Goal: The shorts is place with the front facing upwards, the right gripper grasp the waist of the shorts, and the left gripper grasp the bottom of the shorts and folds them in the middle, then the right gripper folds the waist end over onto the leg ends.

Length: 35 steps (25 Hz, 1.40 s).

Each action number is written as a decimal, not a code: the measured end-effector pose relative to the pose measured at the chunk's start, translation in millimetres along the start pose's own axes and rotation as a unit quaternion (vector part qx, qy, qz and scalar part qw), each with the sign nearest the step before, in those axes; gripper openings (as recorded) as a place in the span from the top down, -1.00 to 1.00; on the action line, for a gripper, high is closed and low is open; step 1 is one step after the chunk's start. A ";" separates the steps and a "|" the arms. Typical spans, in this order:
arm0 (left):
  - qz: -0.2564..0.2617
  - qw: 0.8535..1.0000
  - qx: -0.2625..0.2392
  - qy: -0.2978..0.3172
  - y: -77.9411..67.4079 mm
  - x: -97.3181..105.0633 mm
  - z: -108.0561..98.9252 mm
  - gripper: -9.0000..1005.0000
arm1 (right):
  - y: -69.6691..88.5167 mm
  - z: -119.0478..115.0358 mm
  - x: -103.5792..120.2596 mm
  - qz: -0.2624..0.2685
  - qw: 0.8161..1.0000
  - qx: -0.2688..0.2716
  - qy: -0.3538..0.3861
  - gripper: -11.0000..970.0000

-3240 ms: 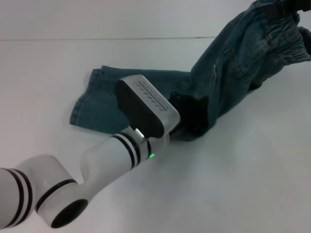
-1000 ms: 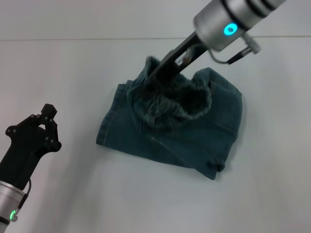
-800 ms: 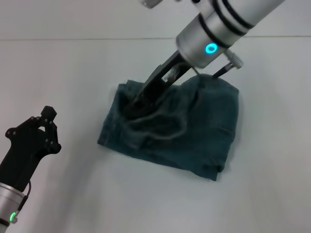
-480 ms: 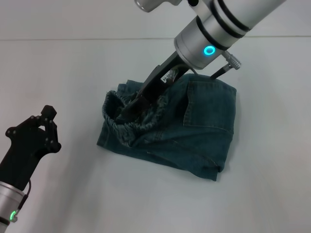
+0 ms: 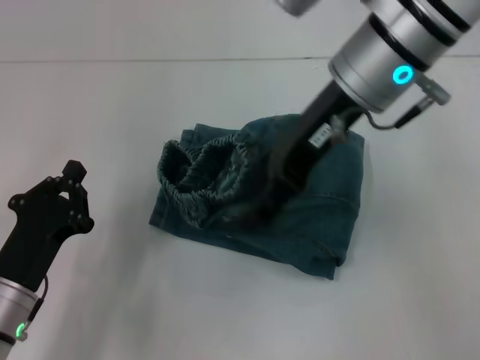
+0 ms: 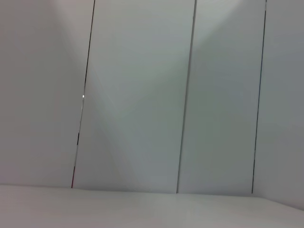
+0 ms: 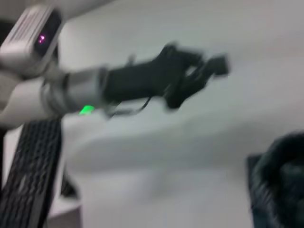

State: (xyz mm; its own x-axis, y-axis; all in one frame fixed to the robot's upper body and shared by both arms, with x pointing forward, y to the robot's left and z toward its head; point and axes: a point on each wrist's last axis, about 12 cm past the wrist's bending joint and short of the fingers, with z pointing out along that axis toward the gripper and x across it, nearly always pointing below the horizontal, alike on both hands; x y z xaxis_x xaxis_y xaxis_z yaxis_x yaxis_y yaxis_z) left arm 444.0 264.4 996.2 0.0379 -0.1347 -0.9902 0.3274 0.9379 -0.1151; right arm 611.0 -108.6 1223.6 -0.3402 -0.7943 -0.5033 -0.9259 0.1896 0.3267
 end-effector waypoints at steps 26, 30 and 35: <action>-0.009 1.000 -0.009 -0.002 -1.1 -0.3 7.1 0.98 | -51.8 68.4 -9.0 0.034 0.981 0.155 -0.113 -0.97; -0.012 1.000 -0.010 0.001 -2.3 1.0 6.0 0.98 | -60.3 78.2 -7.8 0.058 0.967 0.179 -0.170 -0.97; -0.015 1.000 -0.008 0.001 -2.6 0.9 6.6 0.91 | -70.7 71.7 8.0 0.102 0.936 0.198 -0.271 -0.97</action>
State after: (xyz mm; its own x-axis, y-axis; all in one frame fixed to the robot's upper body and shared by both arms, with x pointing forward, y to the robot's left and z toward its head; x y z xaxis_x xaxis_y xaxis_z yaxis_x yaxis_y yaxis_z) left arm 449.4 259.8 996.1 0.0270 -0.1618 -0.9864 0.3123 0.9388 -0.1455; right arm 662.0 -87.0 1139.1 -0.4502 -0.3290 -0.8301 -0.7846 0.5896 0.1919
